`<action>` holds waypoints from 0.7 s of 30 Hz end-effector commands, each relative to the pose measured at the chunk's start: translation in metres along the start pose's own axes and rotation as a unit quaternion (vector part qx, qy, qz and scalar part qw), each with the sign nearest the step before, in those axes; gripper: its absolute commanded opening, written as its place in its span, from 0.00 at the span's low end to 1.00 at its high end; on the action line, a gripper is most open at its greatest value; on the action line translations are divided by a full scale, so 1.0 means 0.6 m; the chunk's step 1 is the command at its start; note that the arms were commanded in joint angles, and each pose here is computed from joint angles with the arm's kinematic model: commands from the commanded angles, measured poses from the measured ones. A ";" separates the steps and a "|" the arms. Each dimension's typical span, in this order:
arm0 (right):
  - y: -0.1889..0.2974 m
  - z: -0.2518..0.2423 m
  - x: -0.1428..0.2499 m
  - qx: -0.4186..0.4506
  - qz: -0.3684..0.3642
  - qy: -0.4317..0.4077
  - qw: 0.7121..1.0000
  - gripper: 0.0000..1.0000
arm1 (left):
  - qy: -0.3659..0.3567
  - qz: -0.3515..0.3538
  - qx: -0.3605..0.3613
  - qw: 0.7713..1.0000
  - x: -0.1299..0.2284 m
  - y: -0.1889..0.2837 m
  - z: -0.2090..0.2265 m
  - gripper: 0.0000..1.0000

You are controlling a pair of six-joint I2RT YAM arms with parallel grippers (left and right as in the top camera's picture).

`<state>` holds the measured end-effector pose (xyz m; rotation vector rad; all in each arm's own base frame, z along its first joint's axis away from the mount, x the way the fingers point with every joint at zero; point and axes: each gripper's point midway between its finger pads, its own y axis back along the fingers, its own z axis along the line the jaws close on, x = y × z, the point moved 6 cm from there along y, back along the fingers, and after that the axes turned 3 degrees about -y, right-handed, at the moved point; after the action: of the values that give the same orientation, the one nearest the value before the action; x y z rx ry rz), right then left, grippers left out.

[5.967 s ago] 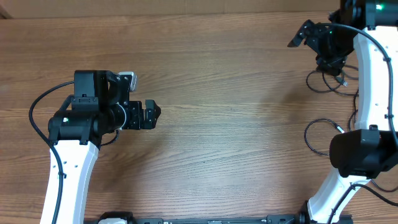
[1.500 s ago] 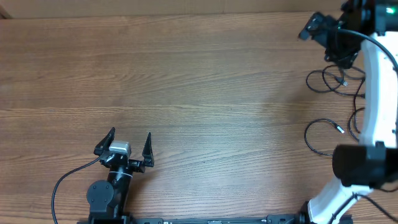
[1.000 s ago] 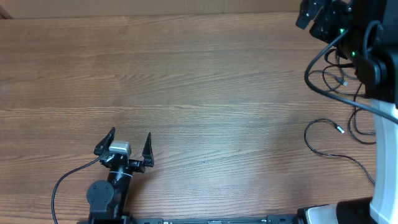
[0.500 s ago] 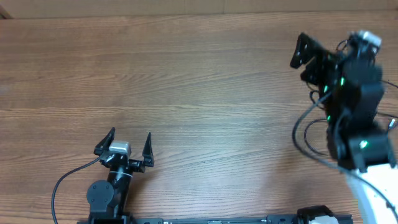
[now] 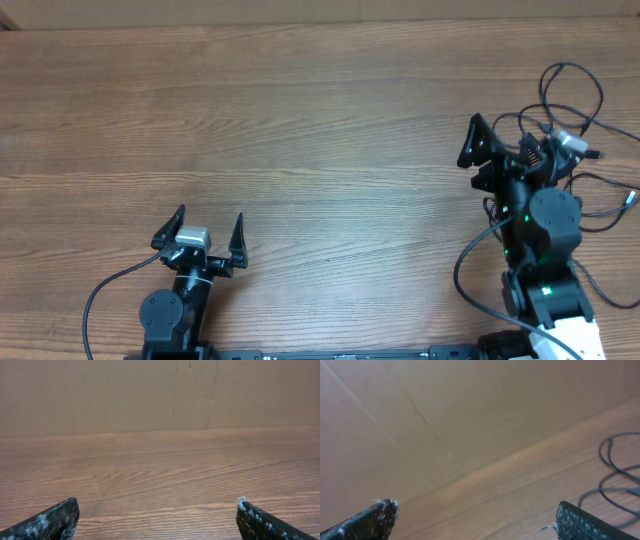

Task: Untangle cables

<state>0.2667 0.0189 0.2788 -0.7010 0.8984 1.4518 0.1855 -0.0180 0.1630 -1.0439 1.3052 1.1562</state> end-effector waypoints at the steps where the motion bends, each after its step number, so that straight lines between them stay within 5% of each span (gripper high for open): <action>1: 0.013 -0.010 0.009 -0.010 -0.024 -0.004 1.000 1.00 | 0.003 -0.001 -0.005 1.000 0.001 0.000 0.002 1.00; 21: 0.077 -0.065 0.075 -0.100 -0.165 -0.034 0.981 1.00 | 0.003 -0.001 -0.005 1.000 0.001 0.000 0.002 1.00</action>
<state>0.2162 0.0117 0.2343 -0.9072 0.5471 1.2717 0.1855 -0.0181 0.1630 -1.0434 1.3051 1.1561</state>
